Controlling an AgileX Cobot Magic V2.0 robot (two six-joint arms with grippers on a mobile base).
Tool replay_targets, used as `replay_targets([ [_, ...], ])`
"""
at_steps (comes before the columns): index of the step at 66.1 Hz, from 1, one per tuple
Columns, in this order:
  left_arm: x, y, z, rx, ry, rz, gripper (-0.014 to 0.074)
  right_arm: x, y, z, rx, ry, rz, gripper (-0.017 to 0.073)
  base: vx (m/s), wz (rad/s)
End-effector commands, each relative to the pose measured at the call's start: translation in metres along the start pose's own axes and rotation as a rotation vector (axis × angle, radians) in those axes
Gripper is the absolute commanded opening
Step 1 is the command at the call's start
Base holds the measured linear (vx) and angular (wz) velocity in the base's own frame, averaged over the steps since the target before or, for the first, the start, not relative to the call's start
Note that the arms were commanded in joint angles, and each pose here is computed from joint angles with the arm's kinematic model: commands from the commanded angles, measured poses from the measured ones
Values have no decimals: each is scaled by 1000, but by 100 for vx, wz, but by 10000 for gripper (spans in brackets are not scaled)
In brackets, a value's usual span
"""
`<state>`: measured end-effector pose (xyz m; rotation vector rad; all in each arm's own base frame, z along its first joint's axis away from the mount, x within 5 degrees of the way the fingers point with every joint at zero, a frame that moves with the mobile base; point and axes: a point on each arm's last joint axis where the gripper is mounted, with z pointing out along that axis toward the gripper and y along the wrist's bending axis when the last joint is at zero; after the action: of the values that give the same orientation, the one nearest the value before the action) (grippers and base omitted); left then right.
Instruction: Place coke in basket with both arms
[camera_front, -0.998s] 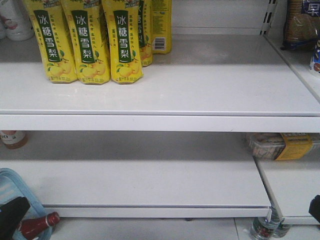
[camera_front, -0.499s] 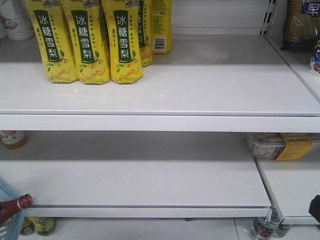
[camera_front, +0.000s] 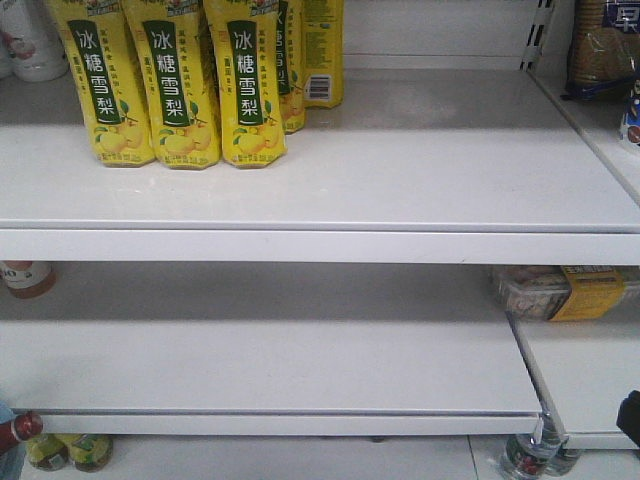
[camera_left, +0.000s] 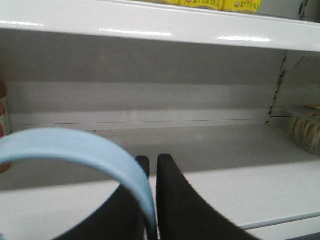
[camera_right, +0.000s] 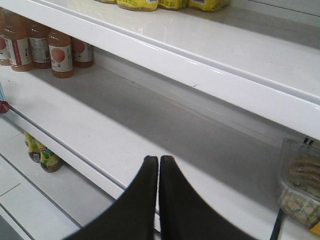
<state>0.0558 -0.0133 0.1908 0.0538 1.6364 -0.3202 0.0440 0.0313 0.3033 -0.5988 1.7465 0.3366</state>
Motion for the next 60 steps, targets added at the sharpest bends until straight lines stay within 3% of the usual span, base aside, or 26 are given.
replay_targets([
  [1,-10,-2,-2,6,-132,96,-6,-13,-2,-2,23,-87,-4,-5,0,0],
  [27,-10,6,-2,-121,-127,94,-6,-13,-2,-2,23,-87,-4,-5,0,0],
  [40,-6,7,-2,-143,-92,31,-6,-13,-2,-2,23,-87,-4,-5,0,0],
  [60,-10,6,-2,-131,-128,83,-6,-13,-2,-2,23,-87,-4,-5,0,0],
])
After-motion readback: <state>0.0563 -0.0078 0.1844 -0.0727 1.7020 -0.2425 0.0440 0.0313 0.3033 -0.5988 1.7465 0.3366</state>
